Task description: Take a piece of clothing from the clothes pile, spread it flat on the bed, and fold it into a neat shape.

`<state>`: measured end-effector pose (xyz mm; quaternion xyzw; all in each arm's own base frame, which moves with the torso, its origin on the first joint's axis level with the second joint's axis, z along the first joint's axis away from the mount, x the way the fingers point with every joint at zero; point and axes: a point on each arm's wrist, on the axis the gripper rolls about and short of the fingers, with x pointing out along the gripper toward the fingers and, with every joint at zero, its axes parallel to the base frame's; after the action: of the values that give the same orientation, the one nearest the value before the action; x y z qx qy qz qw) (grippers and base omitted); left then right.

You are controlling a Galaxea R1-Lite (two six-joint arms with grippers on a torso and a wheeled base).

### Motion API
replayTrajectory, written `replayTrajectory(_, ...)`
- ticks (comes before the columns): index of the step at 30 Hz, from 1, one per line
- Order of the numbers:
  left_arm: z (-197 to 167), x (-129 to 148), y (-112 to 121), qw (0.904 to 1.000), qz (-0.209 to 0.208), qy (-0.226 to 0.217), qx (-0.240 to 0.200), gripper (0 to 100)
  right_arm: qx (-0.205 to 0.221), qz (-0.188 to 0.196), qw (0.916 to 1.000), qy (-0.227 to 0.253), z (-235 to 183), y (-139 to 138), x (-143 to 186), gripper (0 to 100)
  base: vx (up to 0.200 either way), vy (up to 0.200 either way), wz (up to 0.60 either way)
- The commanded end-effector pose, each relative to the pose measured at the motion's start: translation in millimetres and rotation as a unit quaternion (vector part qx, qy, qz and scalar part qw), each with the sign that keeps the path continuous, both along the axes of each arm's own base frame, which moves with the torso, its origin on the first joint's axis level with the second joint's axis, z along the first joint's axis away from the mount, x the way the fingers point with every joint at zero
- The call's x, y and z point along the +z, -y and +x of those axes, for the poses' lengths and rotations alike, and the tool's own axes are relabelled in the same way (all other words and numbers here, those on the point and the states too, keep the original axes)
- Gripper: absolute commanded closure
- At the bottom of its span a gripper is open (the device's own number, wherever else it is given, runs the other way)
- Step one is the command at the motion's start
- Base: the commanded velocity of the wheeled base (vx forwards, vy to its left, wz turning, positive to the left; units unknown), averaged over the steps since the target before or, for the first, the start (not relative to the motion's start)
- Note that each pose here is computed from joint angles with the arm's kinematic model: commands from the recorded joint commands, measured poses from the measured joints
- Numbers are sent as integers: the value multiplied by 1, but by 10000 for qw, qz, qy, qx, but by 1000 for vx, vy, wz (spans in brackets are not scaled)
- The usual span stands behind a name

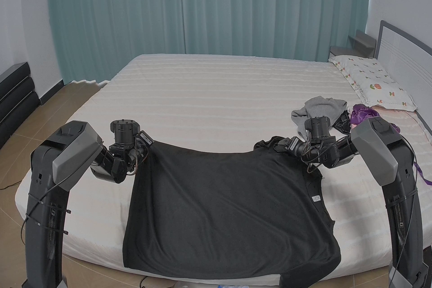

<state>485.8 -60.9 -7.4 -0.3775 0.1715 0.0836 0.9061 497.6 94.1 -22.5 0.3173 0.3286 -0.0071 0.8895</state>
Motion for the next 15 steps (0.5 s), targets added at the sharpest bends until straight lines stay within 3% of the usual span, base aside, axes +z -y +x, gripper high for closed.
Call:
replayTrajectory(1, 0, -1, -1, 10000, 4, -18, 15, 100, -120, 27, 9999, 72, 9, 1, -7, 0, 0, 0, 0)
replayTrajectory(8, -1, -5, 0, 10000, 10, -63, 7, 100, -410, -127, 9990, 101, 16, 11, -16, 0, 0, 0, 0)
replayTrajectory(15, -1, -2, 1, 10000, 10, -40, 7, 100, -526, -47, 9978, 389, 21, 23, 11, 0, 0, 0, 0)
